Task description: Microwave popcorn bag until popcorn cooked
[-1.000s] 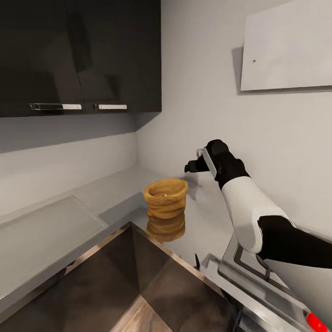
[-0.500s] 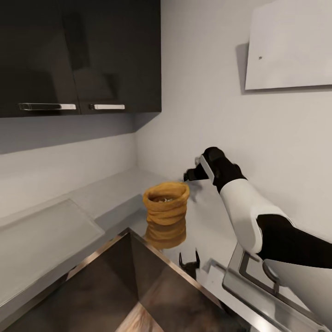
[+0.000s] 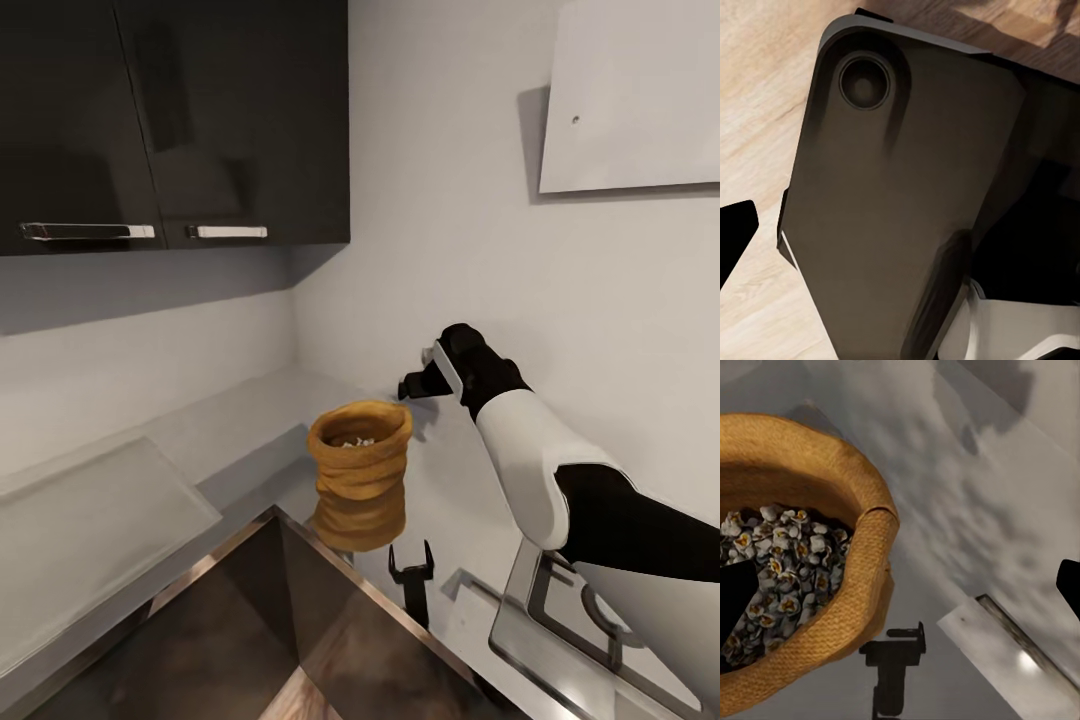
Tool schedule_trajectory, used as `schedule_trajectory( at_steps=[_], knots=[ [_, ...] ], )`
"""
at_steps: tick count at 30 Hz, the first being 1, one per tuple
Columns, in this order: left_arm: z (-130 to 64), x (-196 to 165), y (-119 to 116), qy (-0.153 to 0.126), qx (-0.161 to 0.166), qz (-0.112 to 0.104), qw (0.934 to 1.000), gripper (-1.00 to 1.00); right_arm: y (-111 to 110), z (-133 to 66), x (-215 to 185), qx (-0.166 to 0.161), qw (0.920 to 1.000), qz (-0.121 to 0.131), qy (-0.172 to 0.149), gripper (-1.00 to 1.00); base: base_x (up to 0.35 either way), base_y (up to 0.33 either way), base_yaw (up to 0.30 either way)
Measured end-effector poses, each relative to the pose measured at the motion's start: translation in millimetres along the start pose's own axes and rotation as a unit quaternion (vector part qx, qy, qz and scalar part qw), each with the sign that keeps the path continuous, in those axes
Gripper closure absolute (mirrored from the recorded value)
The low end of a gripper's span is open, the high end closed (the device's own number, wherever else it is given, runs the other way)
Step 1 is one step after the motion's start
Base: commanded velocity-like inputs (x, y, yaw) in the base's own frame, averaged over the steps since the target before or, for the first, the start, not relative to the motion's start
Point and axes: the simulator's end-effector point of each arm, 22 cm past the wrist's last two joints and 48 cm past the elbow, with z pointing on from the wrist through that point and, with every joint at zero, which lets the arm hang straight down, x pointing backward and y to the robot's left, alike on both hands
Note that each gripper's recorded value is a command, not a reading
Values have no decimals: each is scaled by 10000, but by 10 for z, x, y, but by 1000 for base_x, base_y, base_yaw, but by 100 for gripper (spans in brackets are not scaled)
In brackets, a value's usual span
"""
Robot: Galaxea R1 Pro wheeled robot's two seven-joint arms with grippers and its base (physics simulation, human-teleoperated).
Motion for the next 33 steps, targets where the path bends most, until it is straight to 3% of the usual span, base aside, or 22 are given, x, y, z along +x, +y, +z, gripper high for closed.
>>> schedule_trajectory(
  at_steps=[3,9,10,14,19,33],
  knots=[
    [0,0,3,-1,-1,0,10000,-100,-2,-12,-45,3,10000,-5,-81,-100,2,0,0],
    [0,-3,6,-3,-3,0,10000,-100,13,-31,-358,-25,9967,-50,-811,-100,0,0,0],
    [0,1,1,1,0,0,10000,-100,6,-7,-423,-2,9944,-69,-1057,-100,0,0,0],
    [0,-1,-5,-1,3,0,10000,-100,51,220,-276,-71,9910,-62,-1337,-100,0,0,0],
    [0,1,2,-1,-1,0,10000,-100,103,434,-5,-126,9938,-90,-1100,-100,0,0,0],
    [0,1,5,1,-4,0,10000,-100,102,480,80,-111,9951,-88,-979,-100,16,0,0]
  ],
)
